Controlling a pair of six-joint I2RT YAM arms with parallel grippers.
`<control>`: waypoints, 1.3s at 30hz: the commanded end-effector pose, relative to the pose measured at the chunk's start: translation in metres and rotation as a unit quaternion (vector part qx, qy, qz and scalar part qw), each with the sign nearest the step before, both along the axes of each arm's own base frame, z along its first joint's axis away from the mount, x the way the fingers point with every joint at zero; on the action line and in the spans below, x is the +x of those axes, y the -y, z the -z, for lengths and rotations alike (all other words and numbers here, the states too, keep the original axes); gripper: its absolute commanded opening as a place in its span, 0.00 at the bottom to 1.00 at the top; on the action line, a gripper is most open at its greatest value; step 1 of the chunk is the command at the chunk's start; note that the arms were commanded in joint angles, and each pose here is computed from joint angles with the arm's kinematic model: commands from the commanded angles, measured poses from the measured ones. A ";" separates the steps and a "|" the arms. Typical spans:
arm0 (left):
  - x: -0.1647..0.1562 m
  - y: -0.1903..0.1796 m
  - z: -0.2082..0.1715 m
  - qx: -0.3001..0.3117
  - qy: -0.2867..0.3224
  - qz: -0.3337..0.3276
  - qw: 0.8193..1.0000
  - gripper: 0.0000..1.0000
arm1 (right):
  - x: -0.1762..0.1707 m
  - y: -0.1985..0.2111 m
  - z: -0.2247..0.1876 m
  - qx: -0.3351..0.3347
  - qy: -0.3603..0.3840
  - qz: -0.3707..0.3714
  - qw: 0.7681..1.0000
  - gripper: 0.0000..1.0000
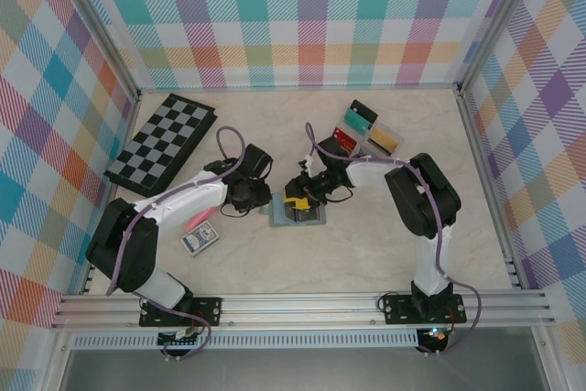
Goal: Take the credit cards out of the card holder
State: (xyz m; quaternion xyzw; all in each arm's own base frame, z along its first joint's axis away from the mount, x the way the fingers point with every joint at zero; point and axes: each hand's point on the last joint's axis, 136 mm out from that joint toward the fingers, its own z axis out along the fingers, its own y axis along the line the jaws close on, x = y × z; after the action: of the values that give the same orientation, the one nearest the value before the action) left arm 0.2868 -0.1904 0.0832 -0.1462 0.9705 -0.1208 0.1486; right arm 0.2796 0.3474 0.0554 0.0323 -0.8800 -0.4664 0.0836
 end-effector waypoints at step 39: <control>0.001 0.035 0.058 -0.030 -0.075 0.013 0.997 0.06 | 0.003 0.025 0.017 -0.098 0.039 0.014 0.994 0.25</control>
State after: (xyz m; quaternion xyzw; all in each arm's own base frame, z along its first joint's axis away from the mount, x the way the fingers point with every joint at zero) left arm 0.2913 -0.2274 0.0296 -0.1420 0.9743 -0.1562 0.0790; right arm 0.2854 0.3169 0.0376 0.0179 -0.9274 -0.3719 0.0367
